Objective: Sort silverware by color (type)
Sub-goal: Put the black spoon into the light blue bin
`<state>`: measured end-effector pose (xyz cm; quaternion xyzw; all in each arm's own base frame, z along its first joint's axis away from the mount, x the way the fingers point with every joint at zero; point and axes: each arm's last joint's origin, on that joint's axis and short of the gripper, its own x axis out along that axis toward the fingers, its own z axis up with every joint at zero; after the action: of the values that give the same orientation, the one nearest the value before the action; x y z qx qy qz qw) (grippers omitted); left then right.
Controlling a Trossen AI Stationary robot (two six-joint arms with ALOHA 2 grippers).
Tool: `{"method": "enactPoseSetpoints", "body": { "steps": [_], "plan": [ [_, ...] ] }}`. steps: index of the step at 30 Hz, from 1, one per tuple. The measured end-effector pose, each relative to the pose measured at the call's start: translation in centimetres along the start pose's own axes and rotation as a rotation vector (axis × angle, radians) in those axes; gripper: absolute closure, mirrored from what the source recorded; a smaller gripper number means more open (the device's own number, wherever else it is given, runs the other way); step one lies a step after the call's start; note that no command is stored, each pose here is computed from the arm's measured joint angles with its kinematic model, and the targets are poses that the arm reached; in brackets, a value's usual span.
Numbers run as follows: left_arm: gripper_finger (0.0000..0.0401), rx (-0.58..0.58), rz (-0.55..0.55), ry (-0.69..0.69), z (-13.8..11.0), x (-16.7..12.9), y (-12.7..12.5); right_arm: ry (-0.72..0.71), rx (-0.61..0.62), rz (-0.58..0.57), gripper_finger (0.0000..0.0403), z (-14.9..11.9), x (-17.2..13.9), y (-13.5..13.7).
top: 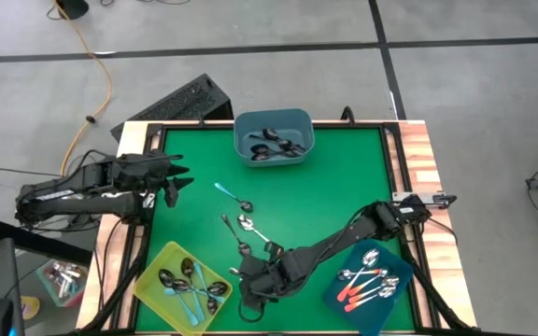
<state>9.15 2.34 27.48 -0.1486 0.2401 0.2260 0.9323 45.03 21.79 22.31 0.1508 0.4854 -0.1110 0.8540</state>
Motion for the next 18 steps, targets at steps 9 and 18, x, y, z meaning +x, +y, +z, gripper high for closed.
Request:
{"method": "enactPoseSetpoints", "body": {
  "steps": [9,18],
  "plan": [
    [0.0231,-0.012,-0.008,0.003,0.0,0.0,0.0,0.112,0.024,0.038,0.0341,-1.0,2.0,0.2],
    [0.0231,-0.02,-0.008,0.003,0.0,0.0,0.0,0.107,0.026,0.028,0.0255,-0.6,2.1,-0.2]
  ]
}}
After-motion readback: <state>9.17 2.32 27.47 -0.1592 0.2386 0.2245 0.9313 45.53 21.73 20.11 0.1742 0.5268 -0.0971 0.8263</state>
